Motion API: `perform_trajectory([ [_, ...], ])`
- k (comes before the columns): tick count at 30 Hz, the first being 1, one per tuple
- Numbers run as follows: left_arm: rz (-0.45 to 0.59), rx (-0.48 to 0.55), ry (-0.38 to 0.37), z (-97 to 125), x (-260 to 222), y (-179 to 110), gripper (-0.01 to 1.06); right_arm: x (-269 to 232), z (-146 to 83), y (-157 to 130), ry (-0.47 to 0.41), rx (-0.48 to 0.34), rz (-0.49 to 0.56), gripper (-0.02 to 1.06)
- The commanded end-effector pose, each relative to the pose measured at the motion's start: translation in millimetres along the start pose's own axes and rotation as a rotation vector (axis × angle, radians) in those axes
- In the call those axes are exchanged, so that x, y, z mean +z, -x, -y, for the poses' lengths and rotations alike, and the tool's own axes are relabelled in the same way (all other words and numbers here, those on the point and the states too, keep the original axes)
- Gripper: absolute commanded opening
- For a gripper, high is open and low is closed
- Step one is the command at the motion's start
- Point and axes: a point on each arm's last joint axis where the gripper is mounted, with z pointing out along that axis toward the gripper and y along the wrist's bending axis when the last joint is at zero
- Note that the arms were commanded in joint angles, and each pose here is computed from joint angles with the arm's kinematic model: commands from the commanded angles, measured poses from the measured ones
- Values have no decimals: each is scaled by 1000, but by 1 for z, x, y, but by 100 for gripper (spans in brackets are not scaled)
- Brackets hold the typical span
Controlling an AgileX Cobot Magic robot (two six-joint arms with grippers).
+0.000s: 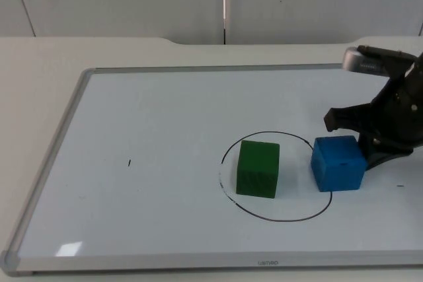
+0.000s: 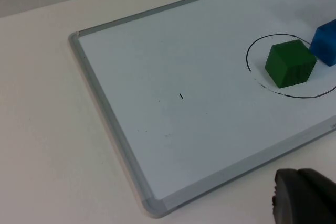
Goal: Push the two cubes into the marked area.
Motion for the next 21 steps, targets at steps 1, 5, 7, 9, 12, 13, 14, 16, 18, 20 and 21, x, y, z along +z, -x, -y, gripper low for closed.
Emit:
perform_trajectory([
  [1, -2, 1, 9, -1, 0, -1, 0, -1, -7, 0, 10, -16, 9, 0],
  [5, -2, 1, 9, -1, 0, -1, 0, -1, -9, -1, 12, -19, 5, 0],
  [7, -2, 1, 9, -1, 0, -1, 0, -1, -9, -1, 12, -19, -3, 0],
  [9, -2, 1, 9, -1, 0, -1, 0, -1, -9, -1, 12, -19, -3, 0],
  [12, -2, 1, 9, -1, 0, -1, 0, -1, -9, -1, 12, -19, -3, 0],
  [13, -2, 1, 9, -1, 0, -1, 0, -1, -9, -1, 12, -19, -3, 0],
  [14, -2, 1, 9, -1, 0, -1, 0, -1, -9, -1, 12, -19, -3, 0],
  [16, -2, 1, 9, -1, 0, -1, 0, -1, -9, -1, 12, -19, -3, 0],
  [18, -2, 1, 9, -1, 0, -1, 0, -1, -10, -1, 14, -4, -2, 0],
  [20, -2, 1, 9, -1, 0, -1, 0, -1, -13, -1, 17, -4, 6, 0],
  [21, -2, 1, 9, -1, 0, -1, 0, 0, -18, -2, 21, -14, 11, 0],
])
